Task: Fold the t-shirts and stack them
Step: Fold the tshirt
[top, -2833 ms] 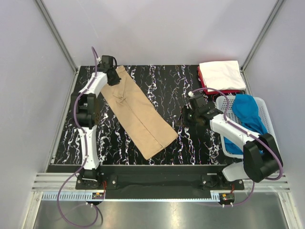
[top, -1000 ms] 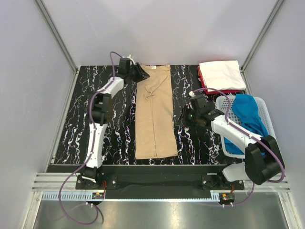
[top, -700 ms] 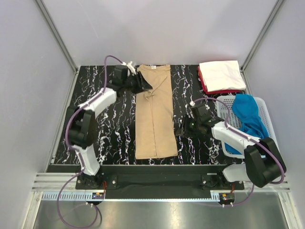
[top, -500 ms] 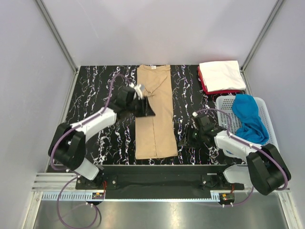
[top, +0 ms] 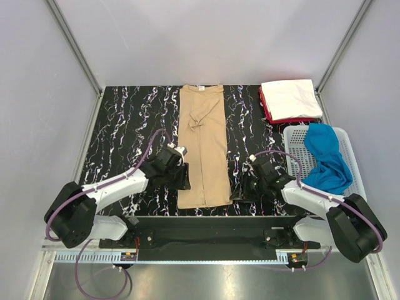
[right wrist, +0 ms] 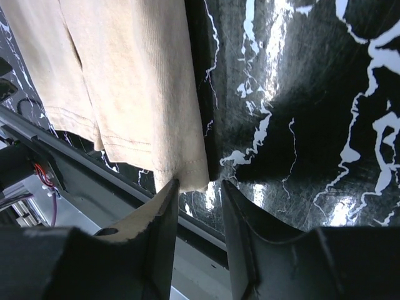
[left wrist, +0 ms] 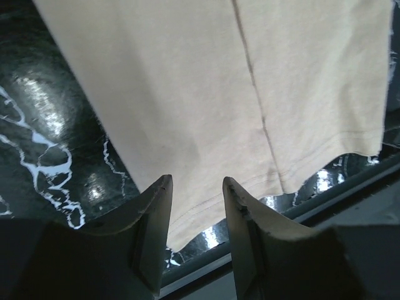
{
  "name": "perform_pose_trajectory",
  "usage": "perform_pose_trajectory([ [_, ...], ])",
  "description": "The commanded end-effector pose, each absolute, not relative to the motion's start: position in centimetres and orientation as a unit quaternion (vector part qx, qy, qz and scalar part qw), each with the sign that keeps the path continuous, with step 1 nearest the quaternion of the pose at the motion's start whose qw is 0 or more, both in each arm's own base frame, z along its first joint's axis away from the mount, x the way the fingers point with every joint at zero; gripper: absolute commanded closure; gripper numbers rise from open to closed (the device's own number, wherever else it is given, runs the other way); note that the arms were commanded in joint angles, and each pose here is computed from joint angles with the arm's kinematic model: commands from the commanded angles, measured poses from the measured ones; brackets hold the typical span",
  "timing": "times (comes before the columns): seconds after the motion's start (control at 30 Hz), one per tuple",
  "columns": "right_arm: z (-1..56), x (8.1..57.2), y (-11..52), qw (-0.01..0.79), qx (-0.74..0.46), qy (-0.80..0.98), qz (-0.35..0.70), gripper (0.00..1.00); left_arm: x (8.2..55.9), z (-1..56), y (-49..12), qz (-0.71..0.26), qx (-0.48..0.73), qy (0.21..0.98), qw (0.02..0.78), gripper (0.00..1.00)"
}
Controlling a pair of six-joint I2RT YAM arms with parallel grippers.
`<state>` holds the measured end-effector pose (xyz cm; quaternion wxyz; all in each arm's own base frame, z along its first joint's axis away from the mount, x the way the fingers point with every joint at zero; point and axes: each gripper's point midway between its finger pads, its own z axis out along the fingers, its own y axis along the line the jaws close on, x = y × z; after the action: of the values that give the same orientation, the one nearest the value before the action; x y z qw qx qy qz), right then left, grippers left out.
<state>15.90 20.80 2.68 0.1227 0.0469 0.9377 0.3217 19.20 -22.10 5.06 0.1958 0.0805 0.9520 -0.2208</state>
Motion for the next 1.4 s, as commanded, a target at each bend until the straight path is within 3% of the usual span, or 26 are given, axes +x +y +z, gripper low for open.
perform_pose_trajectory([
  [0.0,3.5,15.9,21.6,0.134,0.042,0.929,0.341,0.6,19.7,4.2,-20.3,-0.167,0.072,0.959,0.217,0.58],
  [0.2,4.3,15.9,21.4,0.149,0.048,0.924,0.349,0.62,19.3,3.0,-17.8,-0.103,0.063,0.97,0.212,0.59],
  [0.6,4.8,16.2,21.6,0.145,0.039,0.927,0.342,0.54,17.0,2.5,-18.9,-0.154,0.065,0.971,0.172,0.55],
  [0.63,4.7,16.3,21.6,0.144,0.038,0.927,0.343,0.54,16.8,2.2,-18.9,-0.155,0.064,0.971,0.171,0.6],
  [0.67,4.1,16.2,21.6,0.137,0.039,0.93,0.339,0.55,16.7,1.9,-18.7,-0.152,0.065,0.972,0.168,0.76],
  [0.7,3.8,16.1,21.6,0.134,0.04,0.931,0.337,0.56,16.9,1.8,-18.5,-0.143,0.062,0.973,0.171,0.84],
  [0.77,3.3,15.8,21.6,0.13,0.042,0.932,0.335,0.61,16.8,1.7,-18.2,-0.139,0.054,0.974,0.171,0.98],
  [0.8,3.0,15.7,21.6,0.128,0.044,0.933,0.334,0.64,17.3,1.9,-17.8,-0.128,0.047,0.973,0.186,1.0],
  [0.97,2.4,14.8,21.9,0.126,0.051,0.929,0.344,0.9,18.2,3.0,-18.1,-0.131,0.036,0.97,0.204,0.99],
  [1.03,2.0,14.5,21.6,0.127,0.058,0.931,0.338,0.99,18.2,3.1,-18.0,-0.124,0.036,0.971,0.203,0.93],
  [1.2,1.5,14.1,21.0,0.134,0.075,0.932,0.328,1.0,18.2,3.7,-17.2,-0.113,0.028,0.97,0.213,0.92],
  [1.27,1.2,13.7,21.0,0.132,0.076,0.933,0.325,1.0,18.3,4.5,-17.1,-0.116,0.025,0.968,0.222,0.79],
  [1.37,1.2,13.4,21.4,0.129,0.073,0.933,0.328,1.0,18.9,6.5,-18.3,-0.145,0.029,0.959,0.242,0.76],
])
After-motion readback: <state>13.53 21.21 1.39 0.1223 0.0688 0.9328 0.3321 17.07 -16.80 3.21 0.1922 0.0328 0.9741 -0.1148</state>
